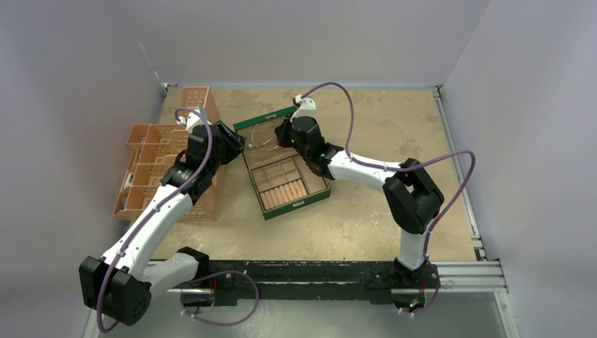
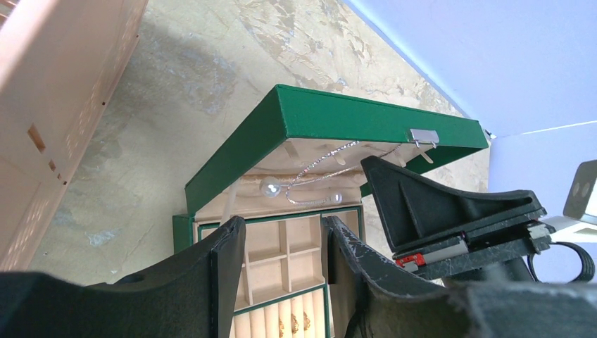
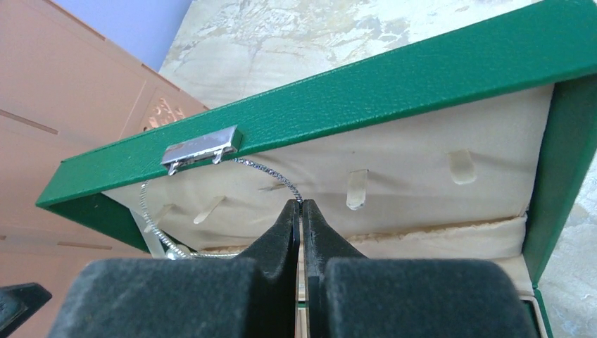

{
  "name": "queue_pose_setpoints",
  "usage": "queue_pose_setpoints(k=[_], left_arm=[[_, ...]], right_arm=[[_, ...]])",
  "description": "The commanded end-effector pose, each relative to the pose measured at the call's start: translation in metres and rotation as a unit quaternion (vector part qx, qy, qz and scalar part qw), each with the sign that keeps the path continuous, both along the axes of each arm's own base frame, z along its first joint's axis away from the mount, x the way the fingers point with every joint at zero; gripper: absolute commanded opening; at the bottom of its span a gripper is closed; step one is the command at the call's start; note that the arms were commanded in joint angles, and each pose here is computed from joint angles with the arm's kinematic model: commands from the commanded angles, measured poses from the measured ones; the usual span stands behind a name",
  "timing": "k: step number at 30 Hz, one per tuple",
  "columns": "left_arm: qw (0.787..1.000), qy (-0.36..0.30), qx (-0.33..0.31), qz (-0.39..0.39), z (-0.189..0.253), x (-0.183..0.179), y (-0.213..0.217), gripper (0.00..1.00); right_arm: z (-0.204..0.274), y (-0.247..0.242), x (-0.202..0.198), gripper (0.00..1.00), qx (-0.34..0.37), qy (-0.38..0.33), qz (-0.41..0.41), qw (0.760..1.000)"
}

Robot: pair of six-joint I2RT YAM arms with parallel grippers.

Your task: Organize the mixed jewelry

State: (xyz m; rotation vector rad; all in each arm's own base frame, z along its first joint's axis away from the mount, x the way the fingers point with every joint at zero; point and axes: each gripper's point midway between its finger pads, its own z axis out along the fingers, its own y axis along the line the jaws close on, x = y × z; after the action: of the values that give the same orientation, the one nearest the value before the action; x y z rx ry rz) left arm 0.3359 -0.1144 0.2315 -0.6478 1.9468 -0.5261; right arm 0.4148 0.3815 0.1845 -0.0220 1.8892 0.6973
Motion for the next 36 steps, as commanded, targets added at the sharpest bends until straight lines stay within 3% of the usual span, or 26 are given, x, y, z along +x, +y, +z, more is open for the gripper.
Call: queue_pose_setpoints(k=[1,19,32,36], left_arm=[[0.999,-0.036,-0.005,-0.005,0.027,0.007,-0.001,0.44],[0.999,-0.036,-0.001,-0.004,0.028,0.006,0.0,0.45],[0.999,-0.047,0.013,-0.011,0.035,0.007,0.001,0.47],[0.998,-0.055,0.031,-0.032,0.04,0.006,-0.002,0.52]], right_arm=[[0.018,0.012,0.006,0.02,0.02,-0.004,0.001,1.0],[0.004,0.021,0.003,0.06,0.001,0.017,0.027,0.999],[0.017,0.01,-0.012,0.47,0.03,0.03,0.027,0.999],[0.02,-0.005,-0.014,0.51,0.076,0.064,-0.003,0.995]])
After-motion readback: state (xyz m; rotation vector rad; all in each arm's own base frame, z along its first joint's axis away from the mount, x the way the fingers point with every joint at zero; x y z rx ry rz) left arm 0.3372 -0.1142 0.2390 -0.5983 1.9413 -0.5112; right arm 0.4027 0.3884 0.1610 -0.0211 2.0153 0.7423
